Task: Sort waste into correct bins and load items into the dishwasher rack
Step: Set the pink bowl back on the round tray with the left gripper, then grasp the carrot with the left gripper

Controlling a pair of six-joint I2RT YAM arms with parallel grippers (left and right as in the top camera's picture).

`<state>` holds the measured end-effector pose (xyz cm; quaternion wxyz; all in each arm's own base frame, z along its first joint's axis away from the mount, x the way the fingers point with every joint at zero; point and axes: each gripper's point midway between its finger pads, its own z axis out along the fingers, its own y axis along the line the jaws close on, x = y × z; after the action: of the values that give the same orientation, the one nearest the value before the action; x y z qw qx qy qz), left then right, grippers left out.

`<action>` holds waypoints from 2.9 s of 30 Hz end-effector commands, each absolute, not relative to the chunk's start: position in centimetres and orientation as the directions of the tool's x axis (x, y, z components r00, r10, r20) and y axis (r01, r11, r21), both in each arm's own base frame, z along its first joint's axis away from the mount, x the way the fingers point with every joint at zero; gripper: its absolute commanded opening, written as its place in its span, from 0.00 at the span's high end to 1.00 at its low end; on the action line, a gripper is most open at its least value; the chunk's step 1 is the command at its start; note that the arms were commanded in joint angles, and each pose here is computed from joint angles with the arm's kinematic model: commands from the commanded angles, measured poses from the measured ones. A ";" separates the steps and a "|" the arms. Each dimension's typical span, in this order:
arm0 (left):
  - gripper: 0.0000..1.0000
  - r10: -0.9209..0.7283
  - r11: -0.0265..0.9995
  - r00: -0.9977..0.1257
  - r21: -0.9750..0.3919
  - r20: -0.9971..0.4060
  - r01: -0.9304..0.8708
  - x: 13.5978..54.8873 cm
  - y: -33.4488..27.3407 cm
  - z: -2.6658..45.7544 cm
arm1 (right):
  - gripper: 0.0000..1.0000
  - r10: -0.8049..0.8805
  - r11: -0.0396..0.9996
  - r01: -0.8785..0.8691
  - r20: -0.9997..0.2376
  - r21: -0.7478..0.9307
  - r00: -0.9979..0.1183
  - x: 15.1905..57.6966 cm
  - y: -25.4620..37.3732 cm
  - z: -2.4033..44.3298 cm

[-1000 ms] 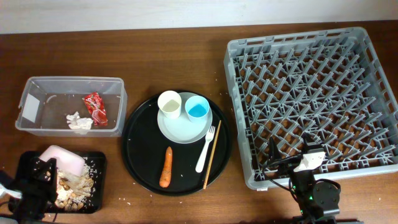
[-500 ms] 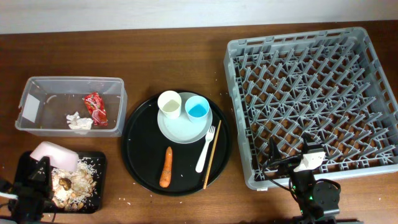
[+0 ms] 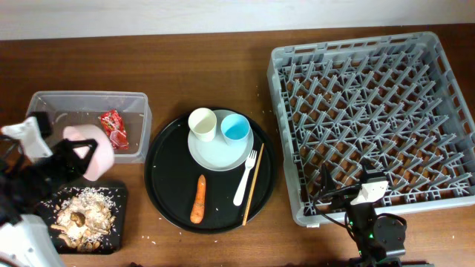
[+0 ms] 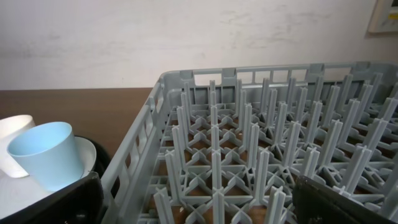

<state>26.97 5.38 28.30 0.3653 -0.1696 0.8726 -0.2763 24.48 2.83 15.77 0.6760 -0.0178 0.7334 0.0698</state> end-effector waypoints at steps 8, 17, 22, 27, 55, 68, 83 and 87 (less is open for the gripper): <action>1.00 -0.084 0.988 -0.879 -0.155 -0.469 -0.012 26.1 -6.8 23.4 | 0.01 0.068 0.990 -0.114 -0.994 0.078 -0.087 24.5 2.7 15.6; 1.00 0.105 0.994 -0.988 0.054 -0.112 0.100 26.3 -10.6 12.3 | 0.01 0.068 0.990 -0.114 -0.994 0.078 -0.087 24.5 2.7 15.6; 1.00 0.106 0.993 -0.989 0.057 -0.103 0.100 25.9 -10.4 8.0 | 0.01 0.068 0.990 -0.114 -0.994 0.078 -0.087 24.5 2.7 15.6; 1.00 0.104 0.994 -0.983 0.055 -0.150 0.096 26.0 -10.2 4.3 | 0.01 0.068 0.990 -0.114 -0.994 0.078 -0.087 24.5 2.7 15.6; 0.67 0.074 0.985 -0.990 -0.144 -0.119 0.091 18.7 -12.7 4.0 | 0.01 0.068 0.990 -0.114 -0.994 0.078 -0.087 24.5 2.7 15.6; 0.66 0.135 0.991 -0.954 0.010 -0.268 0.137 21.0 -12.9 3.3 | 0.02 0.068 0.990 -0.114 -0.994 0.078 -0.087 24.5 2.7 15.6; 0.76 0.118 0.993 -0.973 0.046 -0.200 0.111 20.9 -13.0 0.6 | 0.01 0.068 0.990 -0.114 -0.994 0.078 -0.087 24.5 2.7 15.6; 0.83 0.118 0.993 -0.976 0.013 -0.183 0.118 20.6 -13.6 0.6 | 0.01 0.068 0.990 -0.114 -0.994 0.078 -0.087 24.5 2.7 15.6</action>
<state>21.19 -12.95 0.87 0.1090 0.0598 0.9921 0.0190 24.48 2.83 15.77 0.6760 -0.0179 0.7334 0.0697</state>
